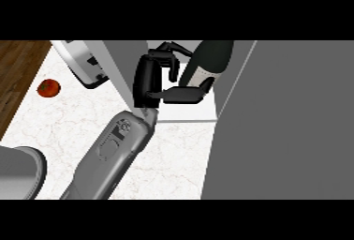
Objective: Pick up the wine, place it into the cabinet and close the cabinet
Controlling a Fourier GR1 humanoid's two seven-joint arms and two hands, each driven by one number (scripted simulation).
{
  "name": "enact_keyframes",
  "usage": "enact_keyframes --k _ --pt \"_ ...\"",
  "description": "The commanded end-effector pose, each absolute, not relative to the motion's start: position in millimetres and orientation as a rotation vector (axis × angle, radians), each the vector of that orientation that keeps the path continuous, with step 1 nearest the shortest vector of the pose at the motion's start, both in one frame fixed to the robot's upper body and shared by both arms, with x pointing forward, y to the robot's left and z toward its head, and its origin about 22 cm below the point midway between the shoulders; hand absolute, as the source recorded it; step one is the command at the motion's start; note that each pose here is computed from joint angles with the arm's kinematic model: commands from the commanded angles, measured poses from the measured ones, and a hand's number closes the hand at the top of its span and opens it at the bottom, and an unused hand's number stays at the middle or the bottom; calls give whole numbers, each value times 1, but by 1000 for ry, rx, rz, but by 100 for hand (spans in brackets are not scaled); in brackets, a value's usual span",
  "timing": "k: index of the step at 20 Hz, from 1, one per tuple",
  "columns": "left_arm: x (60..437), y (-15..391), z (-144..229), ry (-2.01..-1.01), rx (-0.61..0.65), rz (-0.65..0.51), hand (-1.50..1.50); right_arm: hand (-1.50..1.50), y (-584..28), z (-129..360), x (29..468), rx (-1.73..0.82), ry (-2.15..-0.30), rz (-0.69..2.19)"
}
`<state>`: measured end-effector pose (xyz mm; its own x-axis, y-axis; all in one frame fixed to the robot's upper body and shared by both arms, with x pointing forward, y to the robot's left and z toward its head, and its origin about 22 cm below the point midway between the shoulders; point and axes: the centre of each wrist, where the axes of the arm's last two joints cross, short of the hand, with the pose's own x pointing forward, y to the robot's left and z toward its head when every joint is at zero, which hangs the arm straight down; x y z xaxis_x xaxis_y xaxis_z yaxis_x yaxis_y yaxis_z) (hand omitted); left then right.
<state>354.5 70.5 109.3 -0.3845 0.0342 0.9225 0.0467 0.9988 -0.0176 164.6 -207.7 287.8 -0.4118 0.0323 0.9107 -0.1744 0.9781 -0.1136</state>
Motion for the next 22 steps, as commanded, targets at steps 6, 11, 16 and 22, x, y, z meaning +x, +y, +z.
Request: enact_keyframes --k 6,11,16,22 --pt "367 65 81 -1972 21 -26 150 -150 -217 276 148 202 -2005 232" --pt "366 70 58 -1944 -7 -40 150 -150 -216 286 149 181 -1975 241" --pt "372 78 32 -1887 19 -20 150 -150 -211 281 147 220 -1984 249" --pt "373 85 10 -1872 92 -108 150 -150 -216 296 158 197 -1992 254"
